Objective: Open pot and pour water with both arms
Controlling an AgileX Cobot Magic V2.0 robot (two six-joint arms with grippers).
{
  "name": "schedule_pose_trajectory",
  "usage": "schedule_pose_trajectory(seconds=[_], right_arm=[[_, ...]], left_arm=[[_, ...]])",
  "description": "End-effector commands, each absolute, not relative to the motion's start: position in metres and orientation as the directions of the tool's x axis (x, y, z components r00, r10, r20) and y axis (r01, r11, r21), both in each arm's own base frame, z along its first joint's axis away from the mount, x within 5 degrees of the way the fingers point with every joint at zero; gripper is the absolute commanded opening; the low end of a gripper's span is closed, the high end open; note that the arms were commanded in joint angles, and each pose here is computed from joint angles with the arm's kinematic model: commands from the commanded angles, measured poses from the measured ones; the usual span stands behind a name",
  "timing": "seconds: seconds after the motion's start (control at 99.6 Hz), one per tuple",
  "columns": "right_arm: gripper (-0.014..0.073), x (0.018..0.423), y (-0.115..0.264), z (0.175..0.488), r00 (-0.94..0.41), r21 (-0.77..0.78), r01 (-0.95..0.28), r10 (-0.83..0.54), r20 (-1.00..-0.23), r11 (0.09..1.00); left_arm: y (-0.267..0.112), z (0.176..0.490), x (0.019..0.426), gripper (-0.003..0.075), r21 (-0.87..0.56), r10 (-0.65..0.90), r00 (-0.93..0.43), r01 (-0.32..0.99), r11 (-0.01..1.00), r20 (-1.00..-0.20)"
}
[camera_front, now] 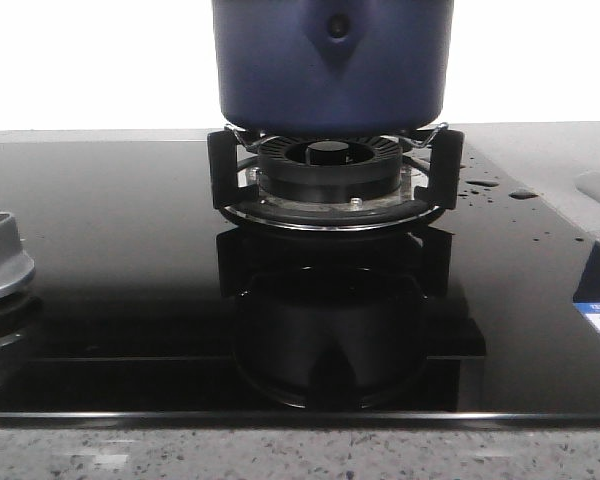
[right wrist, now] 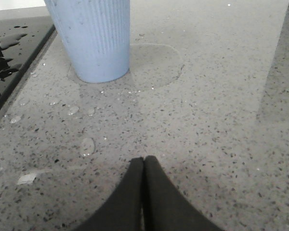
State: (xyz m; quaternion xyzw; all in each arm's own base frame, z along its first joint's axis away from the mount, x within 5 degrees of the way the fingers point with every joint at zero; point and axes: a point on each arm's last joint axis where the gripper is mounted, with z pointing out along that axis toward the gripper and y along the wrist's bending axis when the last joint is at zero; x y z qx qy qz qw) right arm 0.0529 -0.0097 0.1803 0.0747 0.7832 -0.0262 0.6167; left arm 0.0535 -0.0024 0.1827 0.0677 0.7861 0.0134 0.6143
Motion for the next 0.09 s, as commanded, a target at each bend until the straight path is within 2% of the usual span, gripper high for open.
schedule_pose_trajectory(seconds=[0.0,0.08], right_arm=[[-0.0064,0.0526,-0.0094,0.1734,-0.224,0.039,0.144,0.071,-0.972,0.989],[-0.0064,0.0526,-0.0094,0.1734,-0.224,0.039,0.144,0.071,-0.972,0.989]], left_arm=[[-0.0028,0.172,0.0535,-0.0011,0.09,0.107,-0.216,0.088,0.992,-0.971],[-0.0028,0.172,0.0535,-0.0011,0.09,0.107,-0.216,0.088,0.992,-0.971]])
